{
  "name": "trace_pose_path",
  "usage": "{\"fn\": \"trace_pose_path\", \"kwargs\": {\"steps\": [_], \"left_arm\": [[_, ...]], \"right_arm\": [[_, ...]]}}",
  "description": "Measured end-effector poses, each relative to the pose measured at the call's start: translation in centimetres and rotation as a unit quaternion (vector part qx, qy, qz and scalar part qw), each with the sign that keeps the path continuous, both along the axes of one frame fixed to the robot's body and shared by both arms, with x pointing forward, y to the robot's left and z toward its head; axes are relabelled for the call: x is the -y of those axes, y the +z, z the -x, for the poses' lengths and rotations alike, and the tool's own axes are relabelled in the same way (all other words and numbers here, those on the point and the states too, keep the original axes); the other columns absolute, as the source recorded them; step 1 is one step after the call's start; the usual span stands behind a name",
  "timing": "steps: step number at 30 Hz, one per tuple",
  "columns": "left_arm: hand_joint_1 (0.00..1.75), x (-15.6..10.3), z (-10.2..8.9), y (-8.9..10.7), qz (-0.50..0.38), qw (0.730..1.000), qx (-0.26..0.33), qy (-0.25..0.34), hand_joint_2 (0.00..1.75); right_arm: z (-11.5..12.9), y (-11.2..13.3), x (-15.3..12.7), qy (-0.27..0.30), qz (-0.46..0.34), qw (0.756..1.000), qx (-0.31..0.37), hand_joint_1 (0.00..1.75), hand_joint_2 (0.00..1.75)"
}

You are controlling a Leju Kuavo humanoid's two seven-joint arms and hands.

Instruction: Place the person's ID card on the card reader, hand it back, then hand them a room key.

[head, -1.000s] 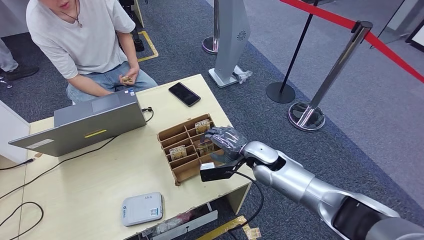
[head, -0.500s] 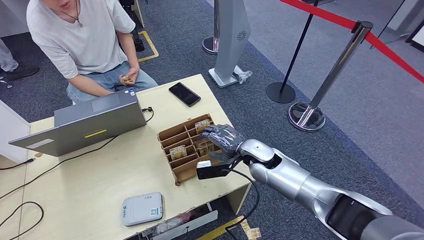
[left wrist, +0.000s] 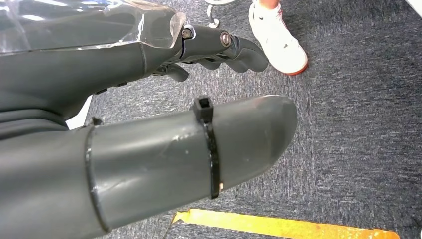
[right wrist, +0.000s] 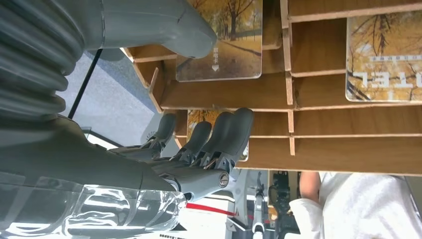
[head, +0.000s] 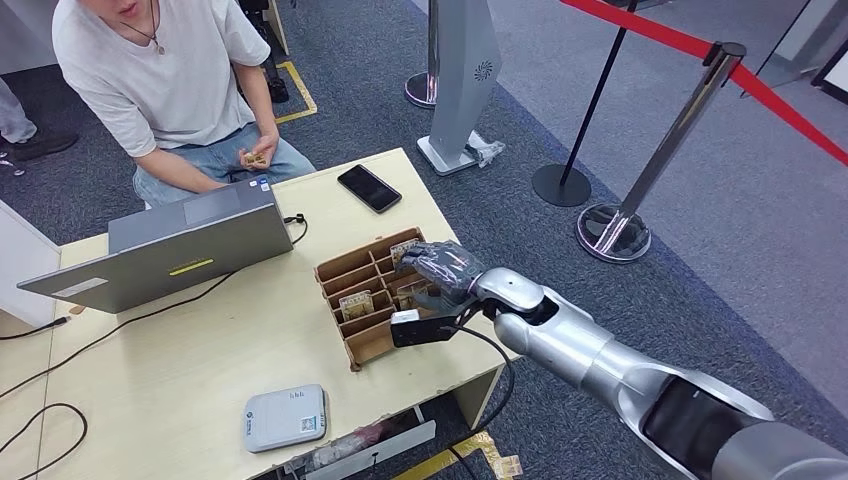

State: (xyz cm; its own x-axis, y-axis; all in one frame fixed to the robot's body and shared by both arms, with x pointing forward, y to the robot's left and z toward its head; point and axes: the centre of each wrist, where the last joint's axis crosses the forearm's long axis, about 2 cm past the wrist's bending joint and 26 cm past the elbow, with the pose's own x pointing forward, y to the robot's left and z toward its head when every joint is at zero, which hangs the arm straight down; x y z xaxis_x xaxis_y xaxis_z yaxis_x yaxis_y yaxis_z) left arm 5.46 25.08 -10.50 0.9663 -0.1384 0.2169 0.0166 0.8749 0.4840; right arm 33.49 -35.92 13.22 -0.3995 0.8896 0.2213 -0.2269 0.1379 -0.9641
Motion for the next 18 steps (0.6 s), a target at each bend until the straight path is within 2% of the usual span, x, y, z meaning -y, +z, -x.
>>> {"fn": "trace_pose_path", "kwargs": {"steps": [18], "left_arm": [[0.00,-0.05,0.01,-0.01,0.001,1.000,-0.002,0.003,0.00]], "right_arm": [[-0.14,-0.07,-0.07,-0.001,0.000,1.000,0.005,0.83,1.75]]}}
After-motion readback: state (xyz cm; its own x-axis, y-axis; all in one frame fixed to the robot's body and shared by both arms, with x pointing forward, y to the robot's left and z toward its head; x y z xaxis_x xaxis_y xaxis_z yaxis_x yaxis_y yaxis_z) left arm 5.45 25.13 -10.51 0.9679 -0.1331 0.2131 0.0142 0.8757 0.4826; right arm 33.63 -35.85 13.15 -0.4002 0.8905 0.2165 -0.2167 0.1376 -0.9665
